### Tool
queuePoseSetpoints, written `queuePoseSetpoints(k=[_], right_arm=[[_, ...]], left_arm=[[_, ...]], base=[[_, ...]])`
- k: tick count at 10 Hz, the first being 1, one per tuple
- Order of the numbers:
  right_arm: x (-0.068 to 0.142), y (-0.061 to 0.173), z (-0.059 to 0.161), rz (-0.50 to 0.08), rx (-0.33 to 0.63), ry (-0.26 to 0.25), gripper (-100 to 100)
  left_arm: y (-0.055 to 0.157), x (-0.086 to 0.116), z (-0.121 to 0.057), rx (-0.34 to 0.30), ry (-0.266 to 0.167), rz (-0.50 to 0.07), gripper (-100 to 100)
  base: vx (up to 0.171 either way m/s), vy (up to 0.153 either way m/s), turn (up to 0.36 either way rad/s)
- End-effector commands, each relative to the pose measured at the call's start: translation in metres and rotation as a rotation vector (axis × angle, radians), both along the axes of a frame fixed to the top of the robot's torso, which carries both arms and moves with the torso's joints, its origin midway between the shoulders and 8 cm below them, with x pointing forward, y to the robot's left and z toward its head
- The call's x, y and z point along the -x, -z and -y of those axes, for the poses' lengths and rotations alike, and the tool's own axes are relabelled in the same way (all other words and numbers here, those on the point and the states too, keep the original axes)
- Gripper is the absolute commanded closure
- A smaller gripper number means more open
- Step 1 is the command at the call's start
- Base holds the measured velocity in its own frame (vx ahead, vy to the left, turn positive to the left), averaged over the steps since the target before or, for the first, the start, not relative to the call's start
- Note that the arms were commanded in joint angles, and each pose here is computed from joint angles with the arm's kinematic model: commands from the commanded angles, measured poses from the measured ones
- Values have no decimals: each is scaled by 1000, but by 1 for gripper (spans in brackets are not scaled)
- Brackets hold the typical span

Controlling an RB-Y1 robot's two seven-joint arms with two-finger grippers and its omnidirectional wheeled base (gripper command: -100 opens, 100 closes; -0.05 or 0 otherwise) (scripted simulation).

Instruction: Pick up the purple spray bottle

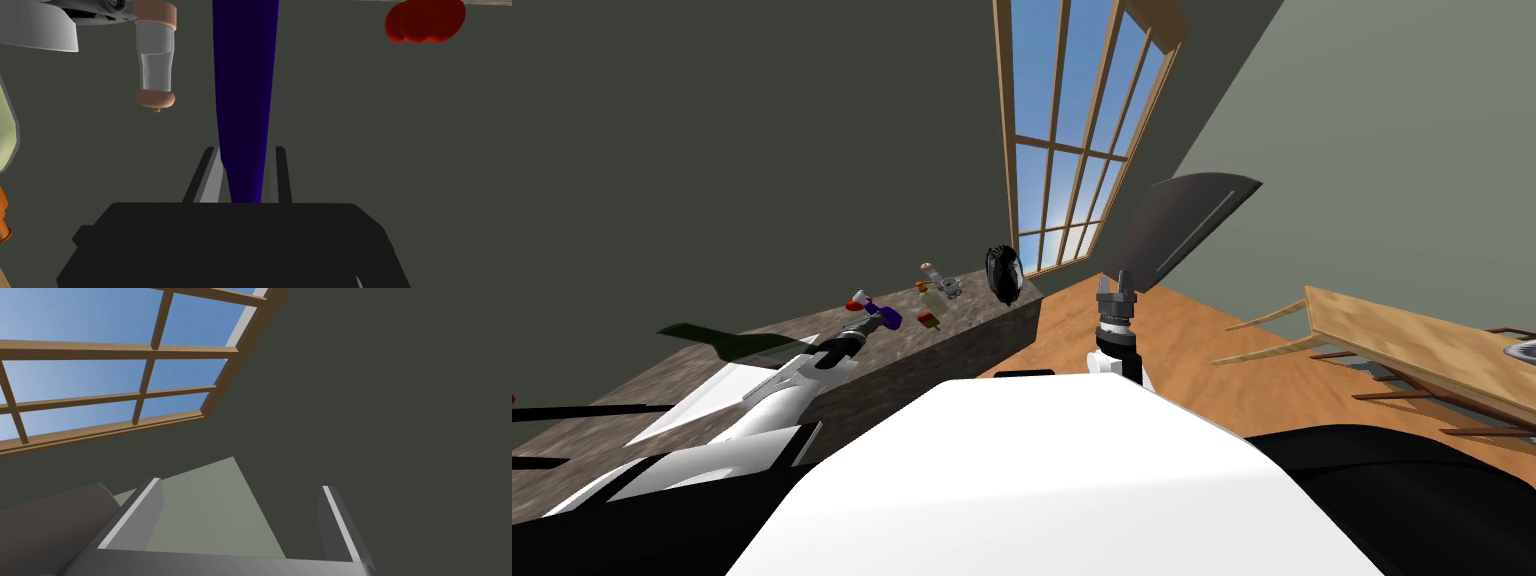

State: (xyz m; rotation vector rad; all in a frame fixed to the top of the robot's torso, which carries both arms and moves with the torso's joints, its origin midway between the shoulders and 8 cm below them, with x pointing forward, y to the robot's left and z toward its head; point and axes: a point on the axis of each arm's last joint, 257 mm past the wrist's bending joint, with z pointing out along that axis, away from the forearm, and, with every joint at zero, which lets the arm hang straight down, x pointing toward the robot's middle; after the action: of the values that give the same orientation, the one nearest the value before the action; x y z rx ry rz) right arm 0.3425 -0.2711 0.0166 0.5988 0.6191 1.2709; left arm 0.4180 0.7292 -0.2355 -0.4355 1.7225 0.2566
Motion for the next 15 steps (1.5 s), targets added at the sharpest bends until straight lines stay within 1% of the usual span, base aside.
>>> queuePoseSetpoints(k=[1, 2, 3, 4, 5, 6, 7, 8, 9, 10, 12, 13, 14, 15], right_arm=[[0, 0, 0, 0, 0, 0, 0], [0, 0, 0, 0, 0, 0, 0], [0, 0, 0, 0, 0, 0, 0], [0, 0, 0, 0, 0, 0, 0], [0, 0, 0, 0, 0, 0, 0], [0, 0, 0, 0, 0, 0, 0], [0, 0, 0, 0, 0, 0, 0], [0, 0, 0, 0, 0, 0, 0], [0, 0, 0, 0, 0, 0, 0], [0, 0, 0, 0, 0, 0, 0], [0, 0, 0, 0, 0, 0, 0], [0, 0, 0, 0, 0, 0, 0], [0, 0, 0, 0, 0, 0, 0], [0, 0, 0, 0, 0, 0, 0]], left_arm=[[0, 0, 0, 0, 0, 0, 0], [20, 15, 2, 21, -29, -33, 100], [14, 8, 9, 15, -9, -22, 100], [36, 25, 12, 33, -41, -56, 100], [25, 13, 24, 23, -5, -33, 100], [47, 35, 24, 40, -47, -72, 100], [44, 32, 28, 37, -36, -66, 100], [34, 21, 37, 31, -10, -44, 100], [32, 20, 39, 30, -5, -40, 100], [53, 42, 37, 46, -50, -76, 100], [39, 30, 50, 35, -17, -50, 100], [36, 28, 52, 34, -10, -44, 100], [54, 48, 49, 48, -62, -75, 100], [56, 53, 50, 45, -59, -83, 100]], base=[[0, 0, 0], [14, 59, -68], [5, 73, -45], [-2, 95, -87], [-5, 73, -26], [2, 76, -86], [3, 61, -47], [-3, 21, 32], [-5, -9, 11], [3, 43, -90], [-1, 45, -15], [0, 0, 0], [7, 42, -87], [8, 59, -61]])
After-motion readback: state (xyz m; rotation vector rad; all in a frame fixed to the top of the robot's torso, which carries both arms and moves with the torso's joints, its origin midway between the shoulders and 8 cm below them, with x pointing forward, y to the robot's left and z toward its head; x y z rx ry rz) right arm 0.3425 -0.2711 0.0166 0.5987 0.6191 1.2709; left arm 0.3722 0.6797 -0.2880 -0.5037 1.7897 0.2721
